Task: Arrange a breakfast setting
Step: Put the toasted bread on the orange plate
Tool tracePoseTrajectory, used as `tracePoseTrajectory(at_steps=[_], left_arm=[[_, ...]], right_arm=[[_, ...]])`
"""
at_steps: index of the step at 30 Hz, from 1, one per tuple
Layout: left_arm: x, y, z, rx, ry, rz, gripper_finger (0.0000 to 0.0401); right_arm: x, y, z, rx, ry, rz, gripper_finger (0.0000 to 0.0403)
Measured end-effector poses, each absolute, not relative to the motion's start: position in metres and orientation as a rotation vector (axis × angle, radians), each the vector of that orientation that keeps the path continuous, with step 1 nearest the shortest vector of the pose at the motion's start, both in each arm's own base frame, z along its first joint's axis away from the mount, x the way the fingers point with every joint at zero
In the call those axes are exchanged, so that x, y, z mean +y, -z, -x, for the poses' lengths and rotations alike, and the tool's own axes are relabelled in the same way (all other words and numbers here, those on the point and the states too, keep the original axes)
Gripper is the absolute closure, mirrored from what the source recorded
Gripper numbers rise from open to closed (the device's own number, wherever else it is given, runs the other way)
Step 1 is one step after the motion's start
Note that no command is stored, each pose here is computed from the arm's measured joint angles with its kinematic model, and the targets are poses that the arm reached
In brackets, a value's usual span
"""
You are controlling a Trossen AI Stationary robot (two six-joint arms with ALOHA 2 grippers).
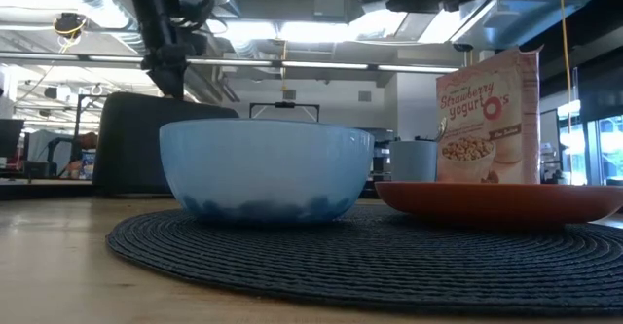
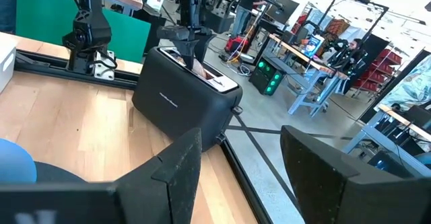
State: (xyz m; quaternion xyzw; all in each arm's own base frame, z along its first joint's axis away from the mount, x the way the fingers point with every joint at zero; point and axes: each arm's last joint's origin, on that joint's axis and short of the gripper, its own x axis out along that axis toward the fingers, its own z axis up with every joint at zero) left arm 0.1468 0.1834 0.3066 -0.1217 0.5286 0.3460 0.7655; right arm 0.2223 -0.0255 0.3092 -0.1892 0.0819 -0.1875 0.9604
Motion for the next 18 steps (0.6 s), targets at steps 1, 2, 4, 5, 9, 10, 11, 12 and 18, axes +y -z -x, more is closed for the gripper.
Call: tracePoseTrajectory(at_steps=[1,2,4,5,9,10,11,12,18], left_arm=[[0.1837,-0.3066,-0.1469,1.147,-0.757,0.261,0.0224],[0.1840,-0.3066,-0.1468,1.148,-0.764,0.256,0.0230],[0.1845,-0.3069,-0.1472,1.144,-0.766,0.249,0.0247],[0.1847,-0.3070,-0.1473,1.142,-0.767,0.248,0.0257],[0.1846,-0.3069,-0.1472,1.143,-0.766,0.247,0.0305],[0.1846,-0.3069,-0.1472,1.144,-0.765,0.247,0.0316],[0.1845,-0.3069,-0.1473,1.144,-0.764,0.245,0.0327],[0.1845,-0.3069,-0.1473,1.144,-0.763,0.245,0.0336],[0.1844,-0.3069,-0.1472,1.144,-0.762,0.245,0.0359]], right_arm=[[-0.0255,-0.3092,-0.2223,0.166,0.380,0.383,0.0210],[-0.0255,-0.3092,-0.2223,0.166,0.380,0.383,0.0210],[-0.0255,-0.3092,-0.2223,0.166,0.380,0.383,0.0210],[-0.0255,-0.3092,-0.2223,0.166,0.380,0.383,0.0210],[-0.0255,-0.3092,-0.2223,0.165,0.380,0.383,0.0210],[-0.0255,-0.3092,-0.2223,0.166,0.380,0.383,0.0210],[-0.0255,-0.3092,-0.2223,0.165,0.380,0.383,0.0210],[-0.0255,-0.3092,-0.2223,0.165,0.380,0.383,0.0210],[-0.0255,-0.3092,-0.2223,0.165,0.380,0.383,0.0210]])
